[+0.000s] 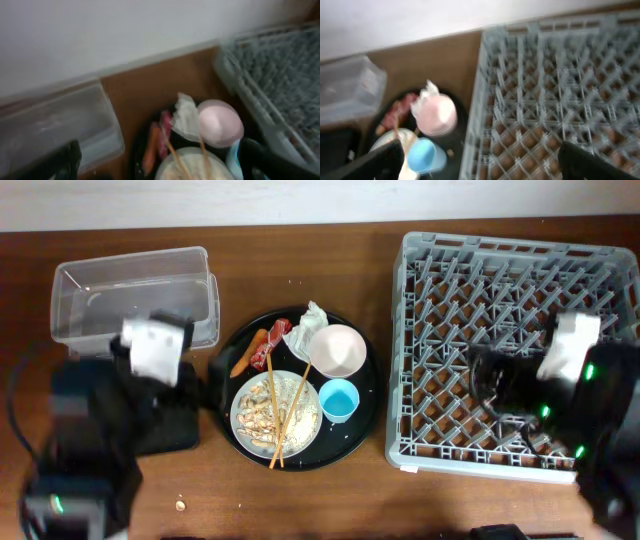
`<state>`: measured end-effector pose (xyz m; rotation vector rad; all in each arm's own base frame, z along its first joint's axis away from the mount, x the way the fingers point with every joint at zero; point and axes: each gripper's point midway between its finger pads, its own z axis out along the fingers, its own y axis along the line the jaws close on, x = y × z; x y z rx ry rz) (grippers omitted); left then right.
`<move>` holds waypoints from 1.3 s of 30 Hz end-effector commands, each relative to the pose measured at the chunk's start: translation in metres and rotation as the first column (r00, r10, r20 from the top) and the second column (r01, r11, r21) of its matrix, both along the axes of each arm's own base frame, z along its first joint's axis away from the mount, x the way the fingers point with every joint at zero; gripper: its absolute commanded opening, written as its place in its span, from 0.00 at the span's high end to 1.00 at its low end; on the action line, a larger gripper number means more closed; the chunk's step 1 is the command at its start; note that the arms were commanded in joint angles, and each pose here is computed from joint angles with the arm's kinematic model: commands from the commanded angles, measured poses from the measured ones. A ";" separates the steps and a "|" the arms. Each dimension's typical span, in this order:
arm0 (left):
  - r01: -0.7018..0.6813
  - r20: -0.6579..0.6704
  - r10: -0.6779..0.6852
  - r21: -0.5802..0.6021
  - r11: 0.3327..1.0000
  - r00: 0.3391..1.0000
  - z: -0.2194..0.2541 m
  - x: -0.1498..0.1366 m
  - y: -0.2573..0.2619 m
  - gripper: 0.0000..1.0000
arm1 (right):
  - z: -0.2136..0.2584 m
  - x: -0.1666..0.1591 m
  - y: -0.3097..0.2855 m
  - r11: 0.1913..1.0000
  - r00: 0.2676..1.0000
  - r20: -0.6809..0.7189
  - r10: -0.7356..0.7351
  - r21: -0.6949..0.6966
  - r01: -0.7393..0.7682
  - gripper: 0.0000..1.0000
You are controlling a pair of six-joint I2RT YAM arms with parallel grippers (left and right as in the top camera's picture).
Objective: Sort waste into correct bins and load items into the dishwasher rack
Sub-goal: 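Reach the left gripper to the blue cup, right gripper over rack, then grasp the blue cup with the left gripper and lift it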
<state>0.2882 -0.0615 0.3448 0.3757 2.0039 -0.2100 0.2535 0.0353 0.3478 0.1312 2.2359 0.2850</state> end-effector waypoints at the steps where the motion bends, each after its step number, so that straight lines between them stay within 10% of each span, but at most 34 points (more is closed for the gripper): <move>1: 0.083 -0.123 -0.092 -0.081 0.993 0.988 0.012 0.027 -0.021 0.01 | 0.020 0.017 0.021 0.994 0.995 -0.051 0.087 0.073 -0.083 0.02; 5: 0.194 -0.288 -0.258 -0.234 0.953 0.922 -0.027 0.042 -0.057 0.01 | -0.023 0.032 0.025 0.993 0.964 -0.249 0.097 0.087 -0.078 0.02; 10: 0.126 -0.676 -0.012 0.120 0.985 0.737 -0.165 0.037 -0.100 0.18 | -0.069 0.031 0.008 0.996 0.882 -0.468 -0.050 0.040 0.077 0.02; 15: 0.243 -0.808 -0.020 0.153 0.958 0.588 -0.253 0.023 -0.164 0.36 | -0.090 0.026 0.007 0.997 0.831 -0.554 -0.054 0.022 0.080 0.02; 19: 0.278 -0.813 -0.022 0.174 0.945 0.582 -0.280 0.025 -0.180 0.79 | -0.095 0.026 0.006 0.997 0.818 -0.571 -0.061 0.009 0.081 0.02; 26: 0.276 -0.823 -0.012 0.177 0.945 0.567 -0.269 0.022 -0.176 1.00 | -0.096 0.024 0.006 0.997 0.814 -0.577 -0.062 0.008 0.081 0.02; 30: 0.203 -0.817 -0.047 0.086 0.975 0.575 -0.189 0.032 -0.157 1.00 | -0.096 0.025 0.005 0.997 0.815 -0.576 -0.064 0.005 0.082 0.02; 33: 0.169 -0.731 -0.277 -0.220 0.961 0.624 -0.129 0.057 -0.149 0.99 | -0.096 0.025 0.005 0.997 0.817 -0.573 -0.063 0.006 0.082 0.02; 36: 0.171 -0.514 -0.601 -0.656 0.735 0.612 -0.068 0.083 -0.134 0.99 | -0.081 0.027 0.053 0.955 0.827 -0.482 0.290 0.201 -0.218 0.02; 39: 0.226 -0.333 -0.752 -0.816 0.532 0.569 -0.030 0.078 -0.129 0.99 | -0.012 0.022 0.128 0.613 0.682 -0.035 0.730 0.474 -0.632 0.09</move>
